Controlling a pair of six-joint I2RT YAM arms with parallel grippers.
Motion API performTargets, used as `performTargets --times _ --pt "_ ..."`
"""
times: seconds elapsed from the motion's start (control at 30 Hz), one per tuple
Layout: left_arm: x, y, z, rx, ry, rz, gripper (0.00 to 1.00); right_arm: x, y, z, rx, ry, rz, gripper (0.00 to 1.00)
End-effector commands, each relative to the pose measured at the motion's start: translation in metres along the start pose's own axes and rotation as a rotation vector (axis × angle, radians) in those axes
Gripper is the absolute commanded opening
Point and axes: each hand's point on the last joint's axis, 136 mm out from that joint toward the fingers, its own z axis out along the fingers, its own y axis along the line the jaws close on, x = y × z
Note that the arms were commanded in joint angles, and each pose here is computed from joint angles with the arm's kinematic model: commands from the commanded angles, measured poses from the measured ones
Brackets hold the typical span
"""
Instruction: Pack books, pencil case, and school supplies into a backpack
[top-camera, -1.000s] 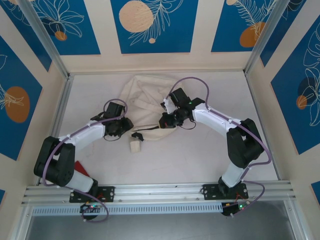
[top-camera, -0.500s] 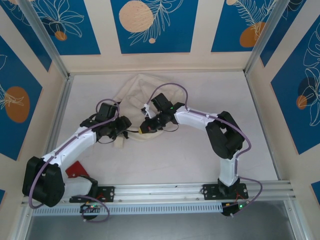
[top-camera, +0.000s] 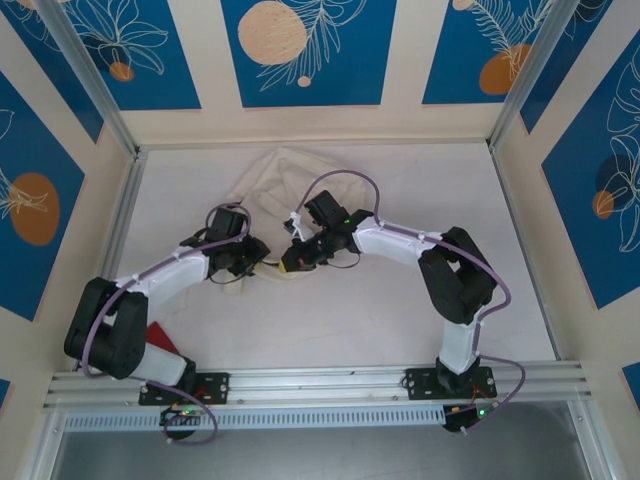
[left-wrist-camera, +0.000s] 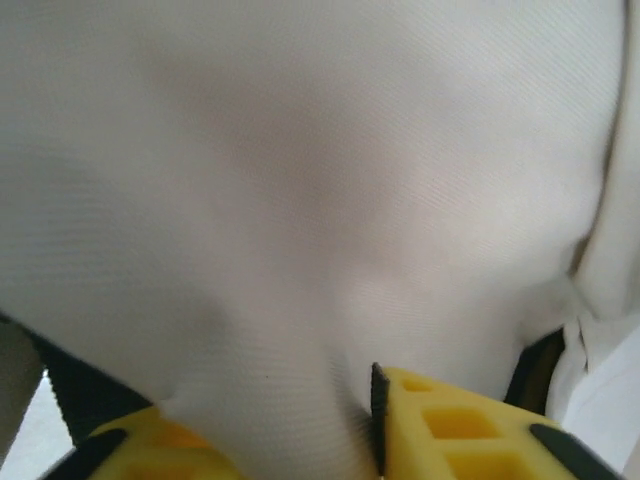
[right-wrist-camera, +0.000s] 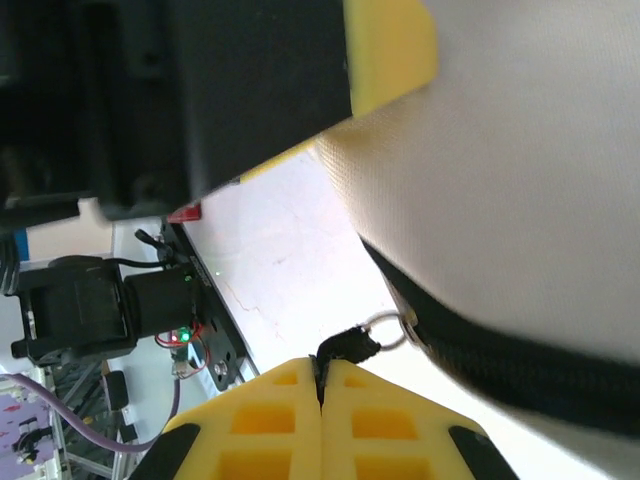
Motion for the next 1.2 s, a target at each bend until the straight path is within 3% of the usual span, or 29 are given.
performTargets --times 0.0,0.07,0.3,0.53,1.0,1.17 --pt "-0.011 0.012 0.006 -0.07 -0.066 0.026 0.08 0.026 0.007 -0.013 0.063 0.048 0.013 0.0" --pt "-0.01 0.024 0.012 -0.112 -0.065 0.031 0.0 0.039 -0.012 -0.018 0.186 0.066 0.056 0.0" --pt "-0.004 0.051 0.023 -0.195 -0.049 0.042 0.0 0.055 -0.081 -0.042 0.557 0.03 0.226 0.0" --pt "-0.002 0.064 0.022 -0.235 -0.042 0.056 0.0 0.048 -0.119 -0.075 0.803 -0.066 0.331 0.0" --pt "0.0 0.059 0.007 -0.212 -0.044 0.085 0.0 -0.005 -0.174 -0.135 1.016 -0.211 0.334 0.0" --pt "0.003 0.035 -0.002 -0.128 -0.008 0.142 0.03 -0.018 -0.175 -0.149 1.003 -0.248 0.35 0.0"
